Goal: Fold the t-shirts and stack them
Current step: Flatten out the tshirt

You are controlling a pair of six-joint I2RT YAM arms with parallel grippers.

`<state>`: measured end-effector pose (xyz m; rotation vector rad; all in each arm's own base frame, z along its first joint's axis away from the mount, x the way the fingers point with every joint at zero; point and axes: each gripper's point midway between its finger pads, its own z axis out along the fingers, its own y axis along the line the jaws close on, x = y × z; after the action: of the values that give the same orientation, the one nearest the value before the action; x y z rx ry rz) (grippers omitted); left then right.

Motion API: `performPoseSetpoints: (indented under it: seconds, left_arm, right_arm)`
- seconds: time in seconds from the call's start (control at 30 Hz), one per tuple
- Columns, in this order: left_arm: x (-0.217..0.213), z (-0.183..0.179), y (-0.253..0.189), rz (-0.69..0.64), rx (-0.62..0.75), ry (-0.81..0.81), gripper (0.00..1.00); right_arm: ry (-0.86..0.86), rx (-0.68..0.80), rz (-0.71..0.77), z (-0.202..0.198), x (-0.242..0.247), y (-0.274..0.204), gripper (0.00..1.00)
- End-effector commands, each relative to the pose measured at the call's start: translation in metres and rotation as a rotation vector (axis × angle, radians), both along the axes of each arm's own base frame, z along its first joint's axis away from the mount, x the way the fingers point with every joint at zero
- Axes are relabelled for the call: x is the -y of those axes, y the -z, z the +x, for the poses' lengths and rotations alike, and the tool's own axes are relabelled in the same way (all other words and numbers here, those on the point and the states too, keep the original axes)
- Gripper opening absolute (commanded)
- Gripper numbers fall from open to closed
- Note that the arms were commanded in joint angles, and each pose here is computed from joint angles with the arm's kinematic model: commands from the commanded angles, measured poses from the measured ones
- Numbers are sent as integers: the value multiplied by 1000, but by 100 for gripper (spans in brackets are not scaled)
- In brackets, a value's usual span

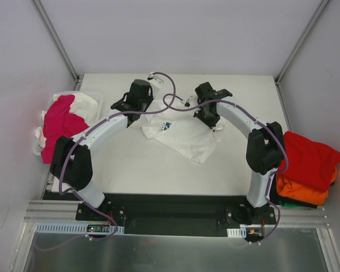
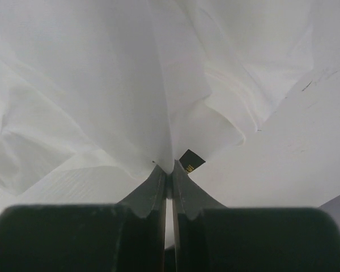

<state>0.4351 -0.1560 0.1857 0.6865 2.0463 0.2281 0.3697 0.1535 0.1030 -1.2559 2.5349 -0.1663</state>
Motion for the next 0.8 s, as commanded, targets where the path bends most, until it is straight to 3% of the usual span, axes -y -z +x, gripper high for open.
performPoseSetpoints:
  seconds: [0.0,0.3,0.43,0.57,0.6,0.73,0.77]
  left_arm:
    - [0,1,-9,-38,29,-4,0]
    - [-4,-2,-7,-20,29,-7,0]
    - [-5,-1,-6,-14,25,-6,0]
    - [-4,-1,-2,-13,19,-9,0]
    - [-4,-1,0,-13,15,-8,0]
    - [-3,-1,2,-16,10,-9,0]
    - [-3,-1,1,-18,11,-9,0]
  right_arm:
    - [8,-43,-37,-12,9,10,8]
    - [3,-120,10,-19,-4,53,28]
    - [3,-122,12,-17,-7,60,27]
    - [3,-118,16,-16,-7,59,6]
    - [5,-120,16,-16,-7,59,5]
    - [3,-113,19,-15,-7,55,14]
    - [1,-114,20,-16,-8,55,22]
